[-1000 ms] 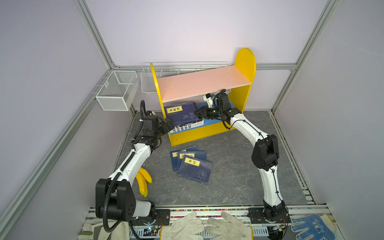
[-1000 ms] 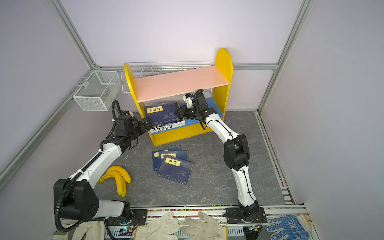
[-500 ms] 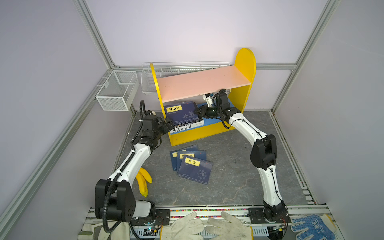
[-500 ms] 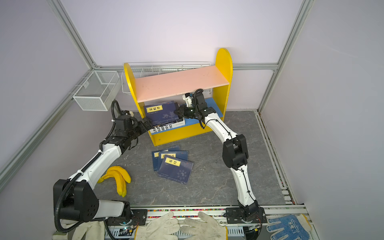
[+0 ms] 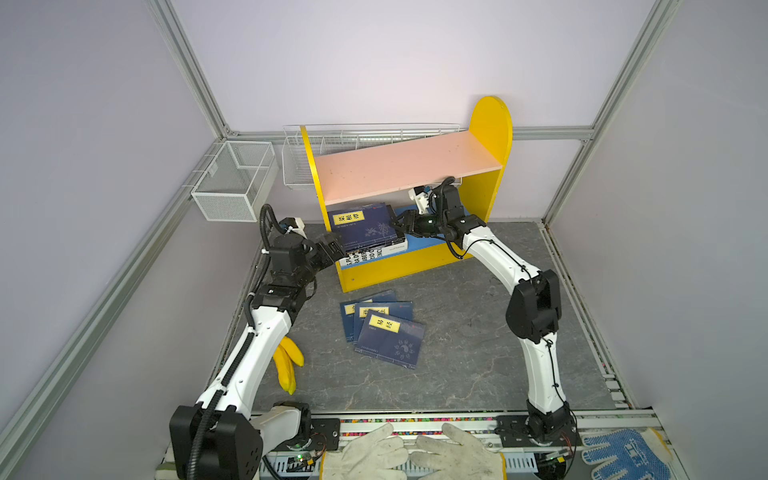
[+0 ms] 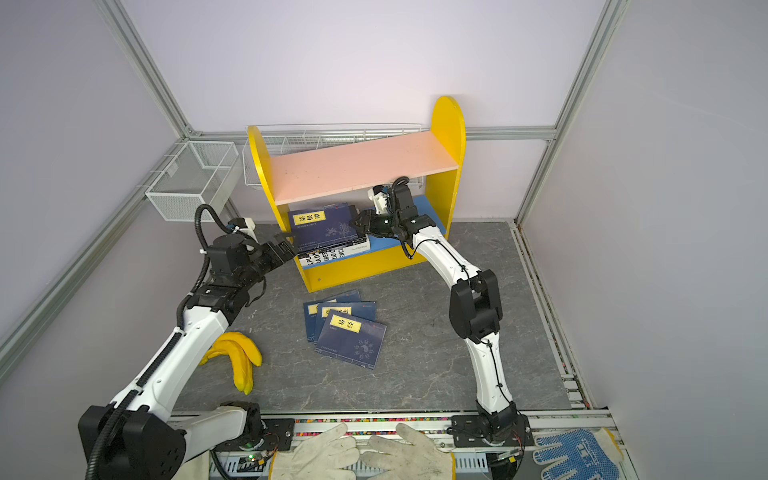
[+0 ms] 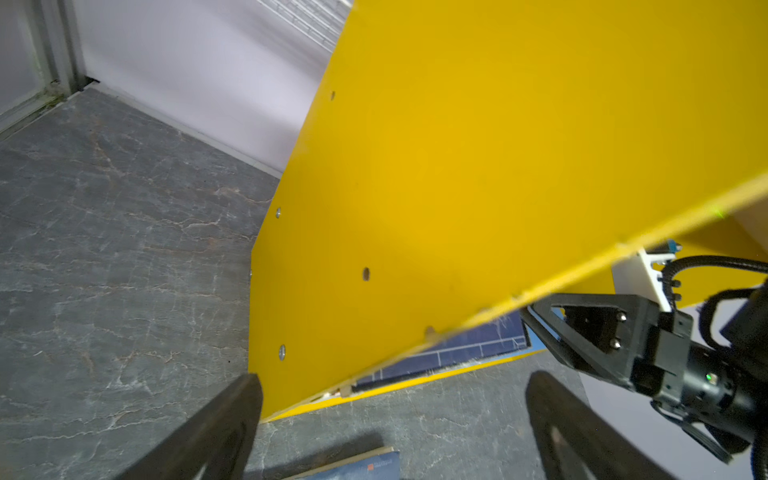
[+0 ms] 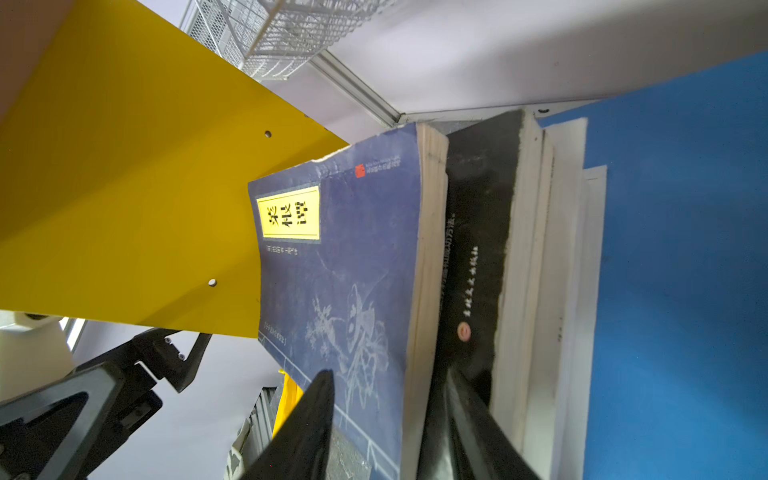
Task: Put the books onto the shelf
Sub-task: 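Release the blue book and lower both grippers to the blue books on the table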
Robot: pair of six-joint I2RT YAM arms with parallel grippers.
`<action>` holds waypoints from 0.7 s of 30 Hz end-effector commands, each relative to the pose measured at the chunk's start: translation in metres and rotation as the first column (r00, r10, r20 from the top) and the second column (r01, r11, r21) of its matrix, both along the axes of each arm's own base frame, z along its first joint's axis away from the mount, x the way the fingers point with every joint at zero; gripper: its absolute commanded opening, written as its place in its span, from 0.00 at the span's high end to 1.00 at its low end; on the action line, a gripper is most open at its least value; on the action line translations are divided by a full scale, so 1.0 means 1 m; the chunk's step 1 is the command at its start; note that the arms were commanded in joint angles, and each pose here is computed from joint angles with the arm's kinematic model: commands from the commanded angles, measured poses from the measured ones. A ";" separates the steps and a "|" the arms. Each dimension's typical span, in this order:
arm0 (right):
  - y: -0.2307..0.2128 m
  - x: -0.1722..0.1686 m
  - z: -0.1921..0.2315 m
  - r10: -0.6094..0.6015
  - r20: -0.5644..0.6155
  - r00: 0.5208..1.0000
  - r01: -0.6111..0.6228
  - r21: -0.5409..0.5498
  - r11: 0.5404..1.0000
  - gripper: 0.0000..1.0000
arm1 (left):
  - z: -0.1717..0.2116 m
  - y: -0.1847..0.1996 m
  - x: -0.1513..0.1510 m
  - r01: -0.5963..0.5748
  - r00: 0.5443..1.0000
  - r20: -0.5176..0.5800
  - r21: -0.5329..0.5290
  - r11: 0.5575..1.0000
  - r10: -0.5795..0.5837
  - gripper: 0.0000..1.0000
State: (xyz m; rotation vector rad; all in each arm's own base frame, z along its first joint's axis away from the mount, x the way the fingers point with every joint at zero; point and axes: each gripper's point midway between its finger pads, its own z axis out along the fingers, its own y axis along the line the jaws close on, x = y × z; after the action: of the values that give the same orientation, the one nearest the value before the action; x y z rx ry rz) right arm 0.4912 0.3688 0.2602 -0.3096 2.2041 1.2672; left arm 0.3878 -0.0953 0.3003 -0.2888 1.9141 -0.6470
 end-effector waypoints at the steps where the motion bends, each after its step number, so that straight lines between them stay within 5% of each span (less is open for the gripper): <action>1: -0.024 -0.018 0.070 -0.033 0.186 0.982 0.030 0.020 0.999 0.50 | -0.012 -0.015 -0.023 0.133 0.991 -0.033 0.019 0.991 -0.132 0.01; 5: -0.057 -0.037 0.054 -0.187 0.168 0.968 0.187 0.012 0.982 0.37 | -0.036 -0.023 -0.054 0.193 0.974 -0.115 -0.037 0.980 -0.196 0.01; 12: -0.102 -0.106 0.008 -0.275 0.084 0.958 0.281 -0.072 0.957 0.27 | -0.080 -0.048 -0.110 0.288 0.916 -0.266 -0.082 0.954 -0.299 0.00; 21: -0.131 -0.220 -0.122 -0.328 -0.206 0.922 0.287 -0.207 0.935 0.12 | -0.157 -0.067 -0.149 0.271 0.871 -0.394 -0.115 0.956 -0.295 0.01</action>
State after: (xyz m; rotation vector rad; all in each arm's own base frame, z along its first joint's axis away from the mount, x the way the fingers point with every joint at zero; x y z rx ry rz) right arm 0.2909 0.2460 0.1670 0.0138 2.3912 0.9887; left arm 0.2413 -0.1659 0.1542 -0.1089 2.3673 -0.9123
